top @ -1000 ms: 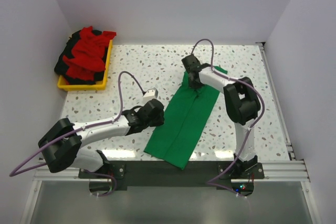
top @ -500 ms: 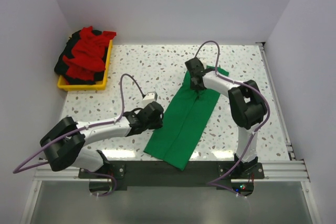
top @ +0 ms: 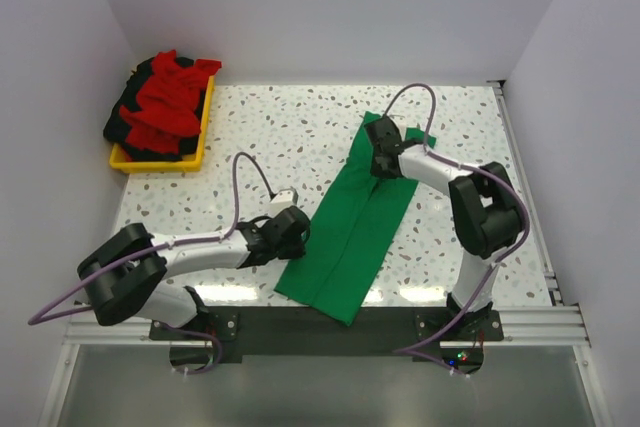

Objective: Fold and stack the t-shirts
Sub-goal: Fold the tshirt

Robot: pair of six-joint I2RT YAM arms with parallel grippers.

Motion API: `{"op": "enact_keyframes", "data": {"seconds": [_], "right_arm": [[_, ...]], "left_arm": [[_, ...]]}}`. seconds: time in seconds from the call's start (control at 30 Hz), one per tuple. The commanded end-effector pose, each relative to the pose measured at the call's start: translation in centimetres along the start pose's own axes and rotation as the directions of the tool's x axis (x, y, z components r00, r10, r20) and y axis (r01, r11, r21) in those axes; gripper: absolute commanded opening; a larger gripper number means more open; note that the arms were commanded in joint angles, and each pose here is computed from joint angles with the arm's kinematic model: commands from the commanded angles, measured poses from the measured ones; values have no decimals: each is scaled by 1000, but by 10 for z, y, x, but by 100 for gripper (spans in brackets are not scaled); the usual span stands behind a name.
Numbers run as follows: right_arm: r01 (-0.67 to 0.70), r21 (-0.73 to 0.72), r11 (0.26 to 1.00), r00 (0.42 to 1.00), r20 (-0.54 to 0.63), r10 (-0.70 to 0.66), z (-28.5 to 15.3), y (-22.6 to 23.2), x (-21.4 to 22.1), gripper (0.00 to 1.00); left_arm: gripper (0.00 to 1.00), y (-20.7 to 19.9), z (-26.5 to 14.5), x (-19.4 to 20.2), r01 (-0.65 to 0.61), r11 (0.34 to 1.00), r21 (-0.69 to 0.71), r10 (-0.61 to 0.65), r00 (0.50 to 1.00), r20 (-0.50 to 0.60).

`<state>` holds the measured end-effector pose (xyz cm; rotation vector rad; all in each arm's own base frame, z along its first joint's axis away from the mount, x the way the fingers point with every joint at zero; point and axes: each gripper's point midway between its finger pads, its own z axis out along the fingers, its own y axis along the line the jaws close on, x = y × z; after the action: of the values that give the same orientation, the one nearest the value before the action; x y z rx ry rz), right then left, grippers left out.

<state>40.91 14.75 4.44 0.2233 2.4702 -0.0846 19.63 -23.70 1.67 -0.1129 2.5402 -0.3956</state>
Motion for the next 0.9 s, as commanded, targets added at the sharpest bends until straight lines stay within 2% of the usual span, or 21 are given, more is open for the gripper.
{"op": "enact_keyframes", "data": {"seconds": [0.0,0.3,0.57,0.73,0.87], "right_arm": [[-78,-24,997,993,88,80,-13,0,-23,21],[-117,-21,993,988,94,119,-20,-16,-10,10],[-161,-58,985,982,89,166,-29,-21,6,6],[-178,-89,980,980,72,185,-30,-22,19,5],[-174,-133,976,978,95,187,-40,-18,13,7]], "left_arm": [[23,-1,-1,7,17,1000,0,-17,1000,-3],[23,3,-4,20,16,1000,-16,-16,999,-29],[23,2,-9,21,22,1000,-4,-22,999,-32],[23,3,-9,22,19,1000,-5,-19,999,-33],[23,1,-10,21,17,1000,2,-17,999,-32]]}}
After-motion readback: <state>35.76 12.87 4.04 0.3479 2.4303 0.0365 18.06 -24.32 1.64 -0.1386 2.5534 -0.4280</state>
